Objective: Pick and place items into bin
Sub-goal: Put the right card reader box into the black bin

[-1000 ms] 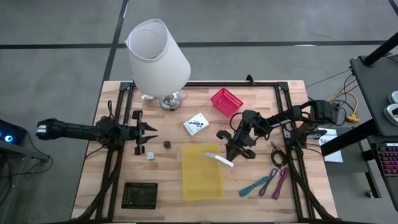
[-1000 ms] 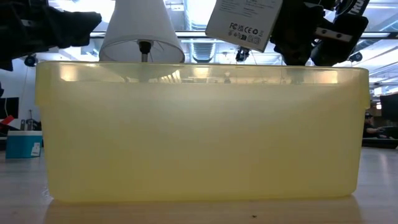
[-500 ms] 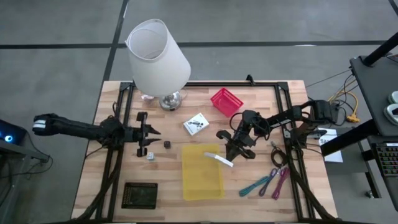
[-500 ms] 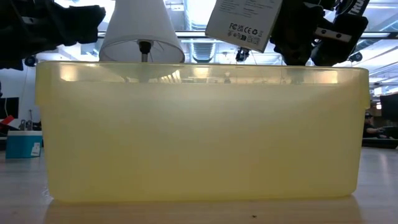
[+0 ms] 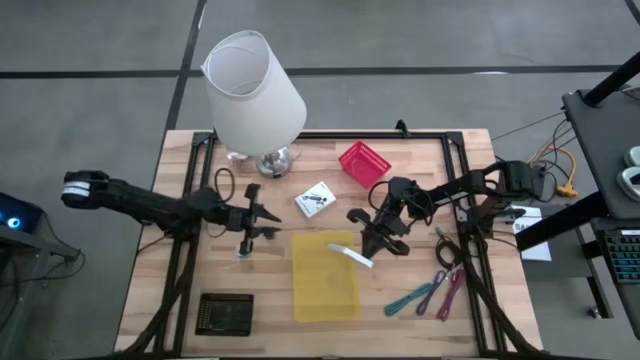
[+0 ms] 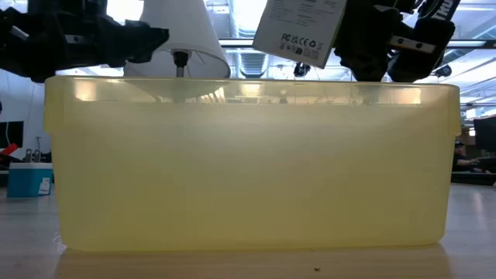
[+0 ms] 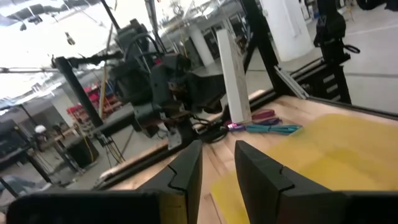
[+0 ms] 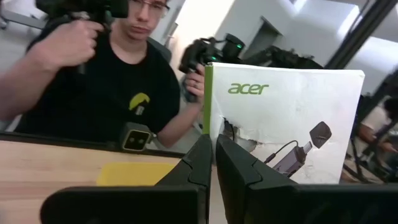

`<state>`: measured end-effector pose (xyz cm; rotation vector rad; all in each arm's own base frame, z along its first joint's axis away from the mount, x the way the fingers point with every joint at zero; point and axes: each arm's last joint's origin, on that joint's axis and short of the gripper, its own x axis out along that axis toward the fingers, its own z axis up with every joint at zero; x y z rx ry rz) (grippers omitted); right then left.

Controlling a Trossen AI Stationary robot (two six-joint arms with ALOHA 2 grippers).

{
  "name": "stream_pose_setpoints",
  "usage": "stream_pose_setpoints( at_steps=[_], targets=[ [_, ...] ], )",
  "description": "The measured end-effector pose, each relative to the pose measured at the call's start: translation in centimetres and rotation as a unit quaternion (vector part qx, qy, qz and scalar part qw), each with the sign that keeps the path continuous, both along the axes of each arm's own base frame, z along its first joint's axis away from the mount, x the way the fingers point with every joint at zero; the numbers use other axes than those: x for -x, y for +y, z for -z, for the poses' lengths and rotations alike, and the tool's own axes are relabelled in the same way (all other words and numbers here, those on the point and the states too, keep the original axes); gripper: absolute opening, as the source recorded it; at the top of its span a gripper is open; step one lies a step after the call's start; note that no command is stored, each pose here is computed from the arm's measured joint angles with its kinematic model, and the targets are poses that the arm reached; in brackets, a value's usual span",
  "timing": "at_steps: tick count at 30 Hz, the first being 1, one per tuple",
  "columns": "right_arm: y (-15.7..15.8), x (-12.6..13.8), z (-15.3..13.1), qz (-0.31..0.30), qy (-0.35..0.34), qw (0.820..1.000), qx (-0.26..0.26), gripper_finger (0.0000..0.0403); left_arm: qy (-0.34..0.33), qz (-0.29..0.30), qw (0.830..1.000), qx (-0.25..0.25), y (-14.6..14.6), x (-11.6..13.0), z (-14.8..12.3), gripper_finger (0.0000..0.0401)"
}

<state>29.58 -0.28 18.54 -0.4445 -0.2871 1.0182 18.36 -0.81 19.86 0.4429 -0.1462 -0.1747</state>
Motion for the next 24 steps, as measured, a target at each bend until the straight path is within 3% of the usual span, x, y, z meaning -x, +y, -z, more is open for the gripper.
stream_pose_setpoints(
  at_steps=[24],
  targets=[
    [0.0,0.0,0.1,0.002,0.009,1.0,-0.001,0.0008,0.045,0.011,0.999,-0.012,-0.2,-5.8,-0.1,0.008]
  ],
)
